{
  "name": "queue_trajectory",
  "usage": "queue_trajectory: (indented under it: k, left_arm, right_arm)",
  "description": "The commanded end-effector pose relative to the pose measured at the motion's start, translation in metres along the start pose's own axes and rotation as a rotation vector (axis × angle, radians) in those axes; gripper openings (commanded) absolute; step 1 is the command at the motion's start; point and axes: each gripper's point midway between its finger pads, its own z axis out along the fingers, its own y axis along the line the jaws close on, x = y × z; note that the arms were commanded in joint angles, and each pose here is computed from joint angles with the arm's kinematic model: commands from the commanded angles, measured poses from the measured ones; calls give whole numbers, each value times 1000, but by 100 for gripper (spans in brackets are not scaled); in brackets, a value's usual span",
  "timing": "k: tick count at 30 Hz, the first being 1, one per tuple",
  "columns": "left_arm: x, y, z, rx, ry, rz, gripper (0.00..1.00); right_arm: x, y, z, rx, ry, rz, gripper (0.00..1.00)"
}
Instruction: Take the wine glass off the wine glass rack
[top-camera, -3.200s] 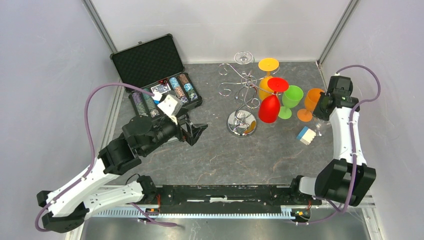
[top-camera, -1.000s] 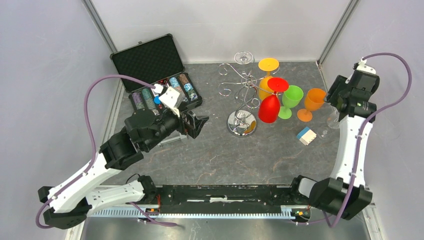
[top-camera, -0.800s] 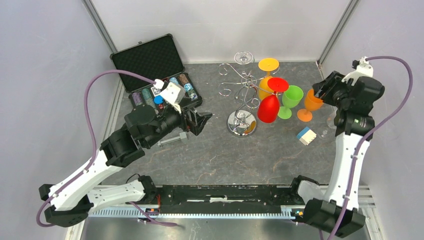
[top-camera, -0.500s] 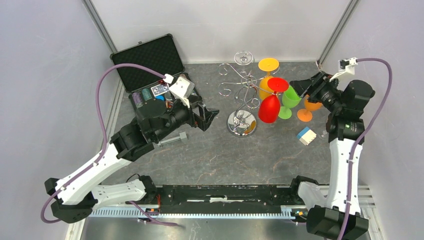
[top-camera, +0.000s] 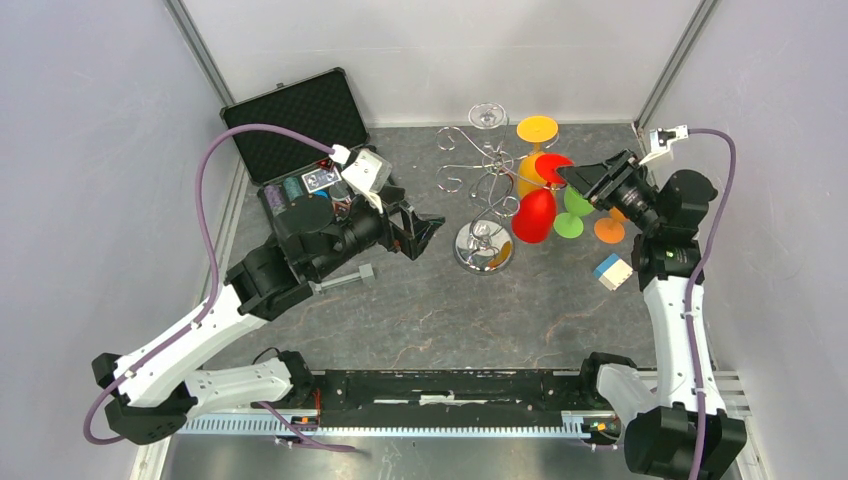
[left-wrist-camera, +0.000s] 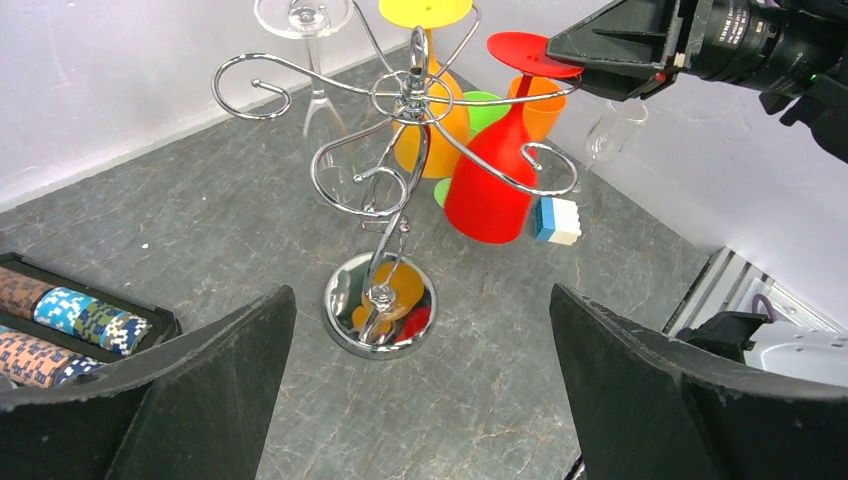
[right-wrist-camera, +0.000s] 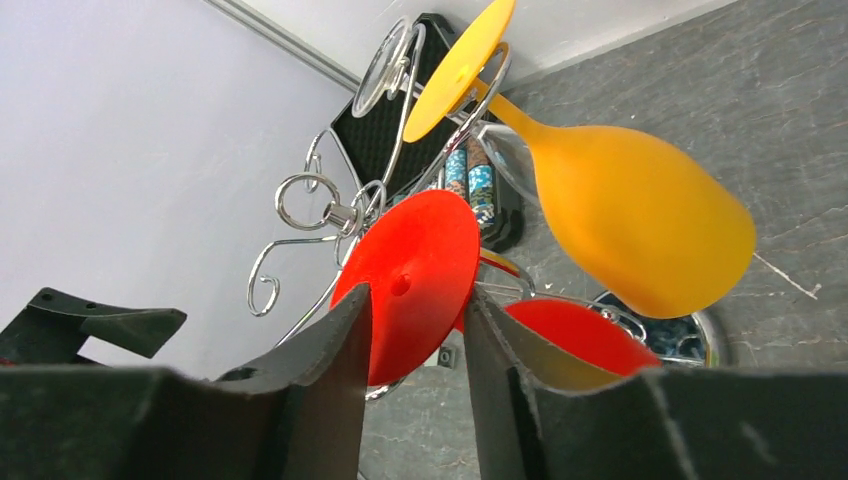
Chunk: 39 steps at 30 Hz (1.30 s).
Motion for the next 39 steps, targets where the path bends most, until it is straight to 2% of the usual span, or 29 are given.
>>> queue_trajectory:
  k: [1, 7, 10, 14, 16, 21, 22, 33, 39]
  left_arm:
    - [-21, -6, -2, 30, -73, -41, 100]
    - [-16, -7, -2, 36, -68, -50, 100]
    - [-15, -7, -2, 36, -70, -52, 100]
    - [-14, -6, -2, 34, -70, -52, 100]
    - [-14, -6, -2, 34, -70, -52, 100]
    - [-12, -5, -3, 27, -70, -52, 100]
    - [-12, -5, -4, 27, -73, -53, 100]
    - [-13, -2, -8, 21, -84, -50, 100]
    - [-12, -1, -8, 12, -87, -53, 100]
  right_arm:
    - [-17, 10, 3, -13, -74, -28, 40]
    - [-22, 8, 3, 19, -95, -33, 27]
    - [-26, 4, 4, 38, -116, -52, 31]
    - [-29, 2, 7, 48, -124, -40, 30]
    - [-32, 2, 8, 51, -131, -37, 24]
    - [-37, 9, 7, 41, -148, -17, 2]
    - [-38, 11, 6, 36, -148, -7, 0]
    - [-44, 37, -3, 1, -155, 22, 0]
    - [-40, 33, -4, 22, -146, 62, 0]
